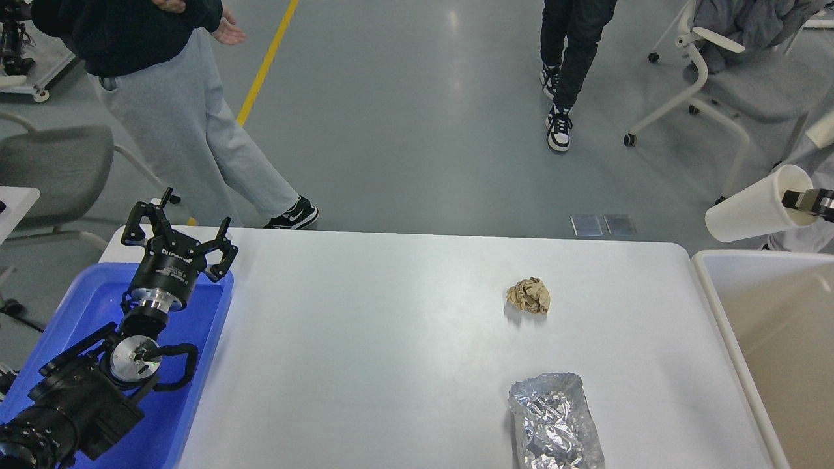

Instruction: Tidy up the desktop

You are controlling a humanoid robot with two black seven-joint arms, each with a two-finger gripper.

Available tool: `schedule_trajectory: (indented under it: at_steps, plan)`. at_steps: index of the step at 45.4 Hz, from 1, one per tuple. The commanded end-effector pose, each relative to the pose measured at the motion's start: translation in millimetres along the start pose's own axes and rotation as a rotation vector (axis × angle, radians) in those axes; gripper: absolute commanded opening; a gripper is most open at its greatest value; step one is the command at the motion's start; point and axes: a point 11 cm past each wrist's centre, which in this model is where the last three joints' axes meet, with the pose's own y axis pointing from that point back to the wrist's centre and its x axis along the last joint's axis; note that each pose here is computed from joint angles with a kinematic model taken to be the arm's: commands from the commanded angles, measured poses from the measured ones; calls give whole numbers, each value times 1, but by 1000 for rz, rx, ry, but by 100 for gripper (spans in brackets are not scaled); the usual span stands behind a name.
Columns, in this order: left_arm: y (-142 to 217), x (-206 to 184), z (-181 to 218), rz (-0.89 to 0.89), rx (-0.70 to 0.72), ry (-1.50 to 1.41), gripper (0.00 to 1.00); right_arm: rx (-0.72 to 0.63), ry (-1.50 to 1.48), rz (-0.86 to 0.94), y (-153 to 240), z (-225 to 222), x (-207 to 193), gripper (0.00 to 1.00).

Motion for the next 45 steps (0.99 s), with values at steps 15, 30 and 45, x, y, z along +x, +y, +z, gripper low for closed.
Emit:
schedule_trajectory:
  at_steps: [15, 30, 45]
  plan:
    - [0, 0, 0, 0, 0, 0, 100, -373, -521, 271, 31, 129, -62, 0]
    - [0, 0, 0, 0, 0, 0, 100, -563, -804, 369, 25, 178, -131, 0]
    - [0, 0, 0, 0, 0, 0, 100, -683, -822, 453, 7, 202, -189, 0]
